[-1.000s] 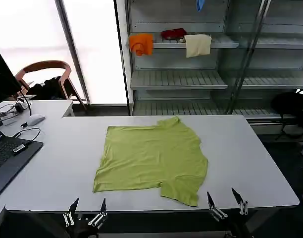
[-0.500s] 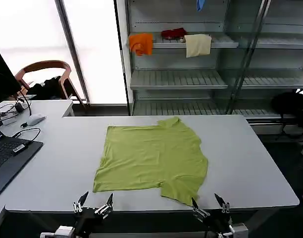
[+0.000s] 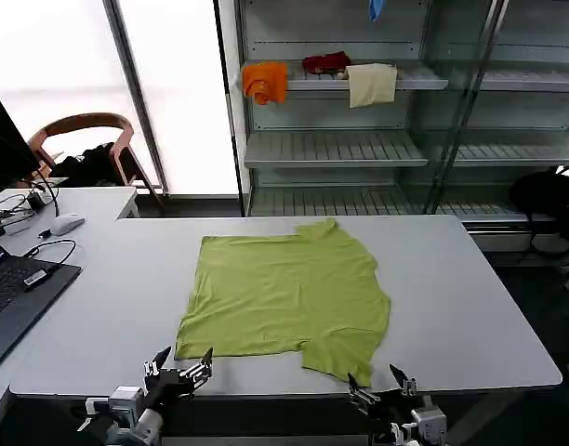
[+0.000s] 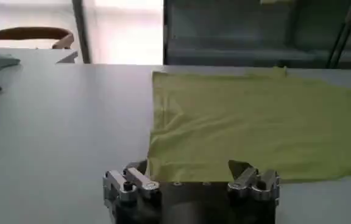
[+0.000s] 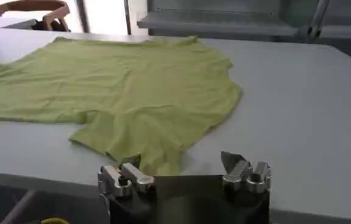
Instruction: Fold and organize the clothes.
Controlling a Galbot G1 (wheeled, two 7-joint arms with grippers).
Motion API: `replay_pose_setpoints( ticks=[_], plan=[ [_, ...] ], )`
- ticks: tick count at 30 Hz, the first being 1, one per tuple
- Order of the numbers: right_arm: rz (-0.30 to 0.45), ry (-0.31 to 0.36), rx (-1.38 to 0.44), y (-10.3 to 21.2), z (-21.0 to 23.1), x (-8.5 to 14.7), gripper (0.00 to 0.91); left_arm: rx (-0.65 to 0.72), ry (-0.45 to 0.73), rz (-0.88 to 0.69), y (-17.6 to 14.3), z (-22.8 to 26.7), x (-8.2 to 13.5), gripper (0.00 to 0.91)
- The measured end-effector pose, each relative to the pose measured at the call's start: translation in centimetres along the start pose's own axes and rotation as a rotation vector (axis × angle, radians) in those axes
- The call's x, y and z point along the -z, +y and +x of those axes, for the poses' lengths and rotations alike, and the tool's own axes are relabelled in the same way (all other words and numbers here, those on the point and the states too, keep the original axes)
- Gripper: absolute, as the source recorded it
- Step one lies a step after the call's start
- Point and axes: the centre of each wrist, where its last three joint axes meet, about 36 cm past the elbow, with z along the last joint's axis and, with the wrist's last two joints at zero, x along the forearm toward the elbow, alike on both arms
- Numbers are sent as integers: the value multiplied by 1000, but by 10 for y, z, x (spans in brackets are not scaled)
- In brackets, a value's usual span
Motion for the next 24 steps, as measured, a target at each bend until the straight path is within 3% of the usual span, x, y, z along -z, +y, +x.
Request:
replay_pose_setpoints(
  ticks=[1,2,4,5,6,8,10,13,24],
  plan=[
    [0,1,1,0,-1,0,625,0,6,5,2,-2,-1,806],
    [-1,2,2,1,-2,0,554,-1,13,10,3,-4,-2,584],
    [-2,4,6,2,-4,0,474,-2,19,14,5,-8,-3,413],
    [-2,5,8,3,-4,-1,433,-2,22,17,6,-10,-4,272],
    [-2,6,10,3,-5,-1,302,-3,24,19,6,-11,-5,151],
    [-1,6,11,4,-6,-1,212,-4,25,23,8,-14,-5,71],
    [-2,6,13,5,-7,-1,81,-4,26,27,8,-15,-7,20],
    [-3,4,12,6,-10,0,0,-7,28,30,9,-17,-9,20],
    [3,1,20,6,-15,2,0,-20,32,36,10,-20,-14,10]
  ],
)
